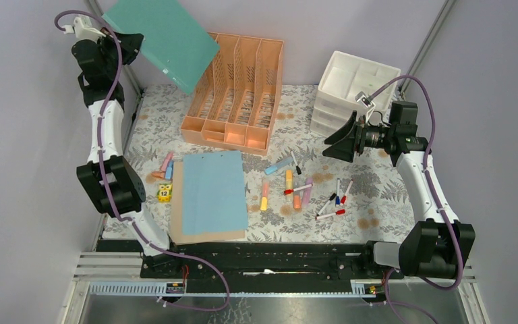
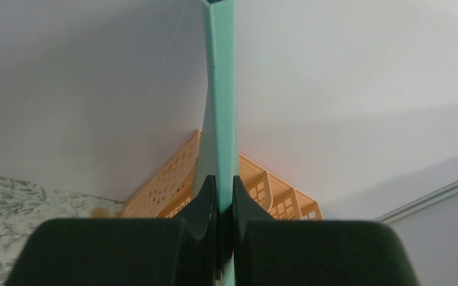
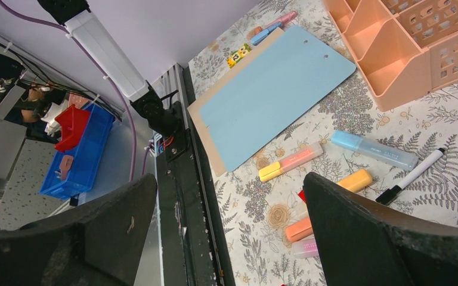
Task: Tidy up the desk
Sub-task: Place the folder in the storage box.
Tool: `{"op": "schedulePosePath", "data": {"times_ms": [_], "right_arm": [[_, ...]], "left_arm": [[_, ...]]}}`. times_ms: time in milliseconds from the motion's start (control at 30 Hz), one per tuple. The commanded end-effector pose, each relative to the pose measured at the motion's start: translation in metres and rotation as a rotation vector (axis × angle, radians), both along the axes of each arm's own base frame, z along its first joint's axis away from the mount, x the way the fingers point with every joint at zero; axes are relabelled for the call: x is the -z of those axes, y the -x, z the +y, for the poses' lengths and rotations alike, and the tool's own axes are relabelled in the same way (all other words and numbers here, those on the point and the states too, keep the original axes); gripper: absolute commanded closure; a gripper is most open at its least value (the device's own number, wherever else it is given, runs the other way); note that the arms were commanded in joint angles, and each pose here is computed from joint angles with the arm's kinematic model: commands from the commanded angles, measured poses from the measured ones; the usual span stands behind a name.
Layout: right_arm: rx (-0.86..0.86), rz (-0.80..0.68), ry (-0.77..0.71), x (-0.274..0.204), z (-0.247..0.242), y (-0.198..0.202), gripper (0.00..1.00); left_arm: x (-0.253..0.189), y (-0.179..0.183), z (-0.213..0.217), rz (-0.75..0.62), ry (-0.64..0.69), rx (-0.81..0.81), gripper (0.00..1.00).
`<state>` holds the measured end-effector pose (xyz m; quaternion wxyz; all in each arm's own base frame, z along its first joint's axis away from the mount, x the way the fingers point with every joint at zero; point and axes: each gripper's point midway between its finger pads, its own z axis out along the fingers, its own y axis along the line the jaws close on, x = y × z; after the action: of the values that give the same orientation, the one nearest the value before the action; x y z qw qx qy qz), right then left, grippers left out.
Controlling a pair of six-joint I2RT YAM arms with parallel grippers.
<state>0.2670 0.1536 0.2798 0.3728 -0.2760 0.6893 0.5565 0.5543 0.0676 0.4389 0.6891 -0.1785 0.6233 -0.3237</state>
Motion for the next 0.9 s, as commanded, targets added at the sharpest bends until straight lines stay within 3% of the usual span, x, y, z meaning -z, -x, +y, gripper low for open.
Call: {"op": "schedulePosePath", "data": {"times_ms": [0, 200, 367, 867], "right_arm": [[-0.015, -0.047, -0.014, -0.011, 0.0, 0.005, 0.0], [-0.016, -0.049, -0.014, -0.011, 0.0, 0.005, 0.0], [-0.015, -0.045, -0.014, -0.01, 0.0, 0.005, 0.0], [-0.02, -0.043, -0.017, -0.009, 0.0, 0.005, 0.0]], "left_arm": [[-0.028, 0.007, 0.011, -0.101, -0.07, -0.061, 1.0], [-0.041, 0.02, 0.016, -0.198, 0.107, 0.01, 1.0], [-0.055, 0.027, 0.023, -0.236, 0.151, 0.019, 1.0], [-0.032, 0.011, 0.03, -0.125, -0.04, -0.087, 1.0]]}}
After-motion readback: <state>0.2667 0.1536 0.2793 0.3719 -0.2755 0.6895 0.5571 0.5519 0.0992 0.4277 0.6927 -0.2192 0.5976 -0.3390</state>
